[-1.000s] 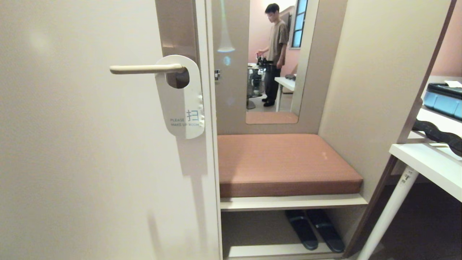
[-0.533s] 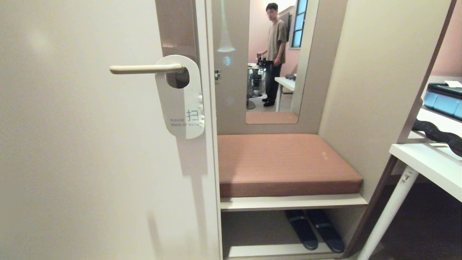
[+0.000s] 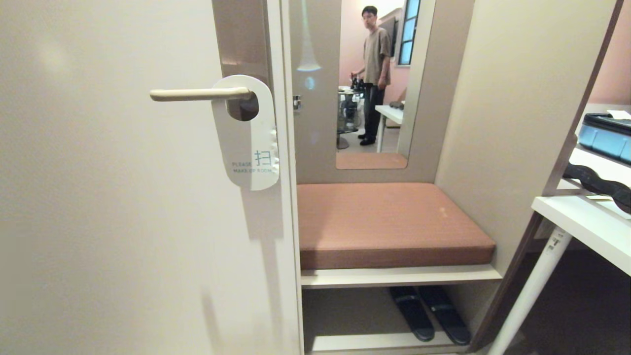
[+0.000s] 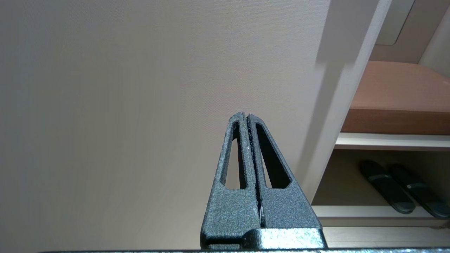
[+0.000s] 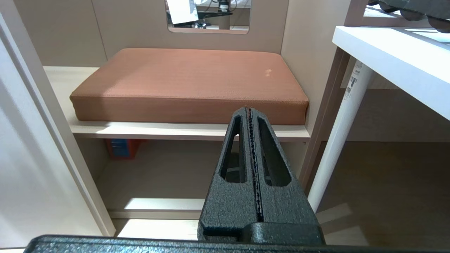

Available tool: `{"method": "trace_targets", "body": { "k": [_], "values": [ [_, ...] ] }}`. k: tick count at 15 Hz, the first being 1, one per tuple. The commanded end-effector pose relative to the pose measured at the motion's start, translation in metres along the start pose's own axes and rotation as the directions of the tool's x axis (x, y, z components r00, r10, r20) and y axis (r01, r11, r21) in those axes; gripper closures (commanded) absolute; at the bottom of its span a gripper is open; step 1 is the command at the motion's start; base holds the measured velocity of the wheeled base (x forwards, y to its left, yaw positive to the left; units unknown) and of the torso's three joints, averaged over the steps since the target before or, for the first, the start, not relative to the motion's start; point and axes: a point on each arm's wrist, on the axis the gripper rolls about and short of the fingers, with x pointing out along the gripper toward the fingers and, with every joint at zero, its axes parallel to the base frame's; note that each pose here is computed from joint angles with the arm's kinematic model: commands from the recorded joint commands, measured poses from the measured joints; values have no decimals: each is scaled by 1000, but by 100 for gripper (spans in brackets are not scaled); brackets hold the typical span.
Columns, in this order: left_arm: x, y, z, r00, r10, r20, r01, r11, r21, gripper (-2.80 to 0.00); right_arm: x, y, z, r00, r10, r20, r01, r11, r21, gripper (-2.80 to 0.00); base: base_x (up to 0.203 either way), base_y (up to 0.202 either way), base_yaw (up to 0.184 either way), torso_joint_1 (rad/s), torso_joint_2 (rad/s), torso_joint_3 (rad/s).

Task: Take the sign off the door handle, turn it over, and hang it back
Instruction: Take down the sign

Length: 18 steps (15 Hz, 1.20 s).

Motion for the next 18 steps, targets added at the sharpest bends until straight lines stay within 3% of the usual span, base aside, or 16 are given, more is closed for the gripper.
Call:
{"method": "trace_targets", "body": {
  "k": [1, 10, 18],
  "values": [
    [0, 0, 0, 1000, 1, 2, -1, 1000, 0, 0, 0, 0, 0, 1000, 0, 0, 0, 1000, 0, 0, 0, 0, 0, 0, 0, 0],
    [0, 0, 0, 1000, 1, 2, -1, 1000, 2, 0, 0, 0, 0, 1000, 0, 0, 0, 1000, 0, 0, 0, 16, -1, -1, 0, 0],
    [0, 0, 0, 1000, 1, 2, -1, 1000, 0, 0, 0, 0, 0, 1000, 0, 0, 0, 1000, 0, 0, 0, 188, 0, 2, 3, 2]
  ]
}}
